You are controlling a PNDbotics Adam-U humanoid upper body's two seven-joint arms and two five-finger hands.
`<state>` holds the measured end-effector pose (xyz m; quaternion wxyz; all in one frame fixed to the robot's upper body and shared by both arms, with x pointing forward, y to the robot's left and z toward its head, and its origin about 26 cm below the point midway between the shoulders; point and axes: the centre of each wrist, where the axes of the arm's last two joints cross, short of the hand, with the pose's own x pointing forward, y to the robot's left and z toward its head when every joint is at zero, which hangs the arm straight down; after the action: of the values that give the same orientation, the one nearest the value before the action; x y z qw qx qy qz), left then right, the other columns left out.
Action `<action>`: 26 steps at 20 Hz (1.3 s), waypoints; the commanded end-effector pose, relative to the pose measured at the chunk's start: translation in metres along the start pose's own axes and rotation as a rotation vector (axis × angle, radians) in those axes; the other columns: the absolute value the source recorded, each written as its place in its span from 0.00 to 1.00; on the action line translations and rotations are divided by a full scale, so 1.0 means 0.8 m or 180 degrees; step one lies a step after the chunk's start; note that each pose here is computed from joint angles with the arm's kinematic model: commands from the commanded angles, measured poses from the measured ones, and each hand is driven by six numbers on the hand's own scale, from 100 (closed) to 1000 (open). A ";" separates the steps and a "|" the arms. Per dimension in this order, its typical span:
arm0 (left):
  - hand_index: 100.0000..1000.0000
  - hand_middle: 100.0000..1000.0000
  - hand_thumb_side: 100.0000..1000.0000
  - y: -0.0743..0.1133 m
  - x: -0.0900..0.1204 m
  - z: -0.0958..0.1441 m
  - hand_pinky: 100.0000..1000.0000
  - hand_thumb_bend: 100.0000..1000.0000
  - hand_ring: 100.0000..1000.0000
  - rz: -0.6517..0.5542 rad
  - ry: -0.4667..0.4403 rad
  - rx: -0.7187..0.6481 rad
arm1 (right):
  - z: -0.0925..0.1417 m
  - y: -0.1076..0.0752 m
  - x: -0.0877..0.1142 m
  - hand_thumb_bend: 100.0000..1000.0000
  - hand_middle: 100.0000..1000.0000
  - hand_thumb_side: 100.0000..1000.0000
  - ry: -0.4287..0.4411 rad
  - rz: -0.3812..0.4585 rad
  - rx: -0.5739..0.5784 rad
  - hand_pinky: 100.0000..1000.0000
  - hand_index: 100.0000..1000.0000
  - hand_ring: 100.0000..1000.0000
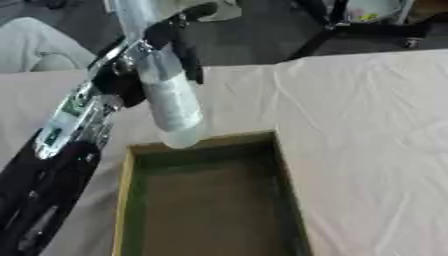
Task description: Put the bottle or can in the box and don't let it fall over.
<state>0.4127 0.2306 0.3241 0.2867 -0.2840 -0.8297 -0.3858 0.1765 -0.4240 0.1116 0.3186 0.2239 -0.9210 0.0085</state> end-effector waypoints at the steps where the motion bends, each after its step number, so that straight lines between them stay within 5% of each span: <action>1: 0.00 0.96 0.40 0.001 0.002 -0.013 0.45 0.00 0.37 -0.0160 -0.0064 -0.0100 | -0.006 0.002 0.003 0.00 0.82 0.56 -0.0281 0.0279 0.0460 0.97 0.93 0.76; 17: 0.00 0.98 0.44 -0.015 -0.057 -0.014 0.49 0.00 0.39 -0.0409 0.0024 -0.0261 | -0.013 0.008 -0.009 0.00 0.82 0.57 -0.0254 0.0248 0.0514 0.97 0.94 0.75; 26: 0.00 1.00 0.35 -0.023 -0.032 -0.031 0.51 0.00 0.41 -0.0387 -0.0408 -0.0164 | -0.011 0.007 -0.008 0.00 0.82 0.58 -0.0230 0.0234 0.0448 0.97 0.93 0.75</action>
<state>0.4285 0.1970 0.3004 0.2193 -0.2602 -0.8471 -0.4081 0.1855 -0.4135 0.1093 0.3167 0.2276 -0.9205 0.0232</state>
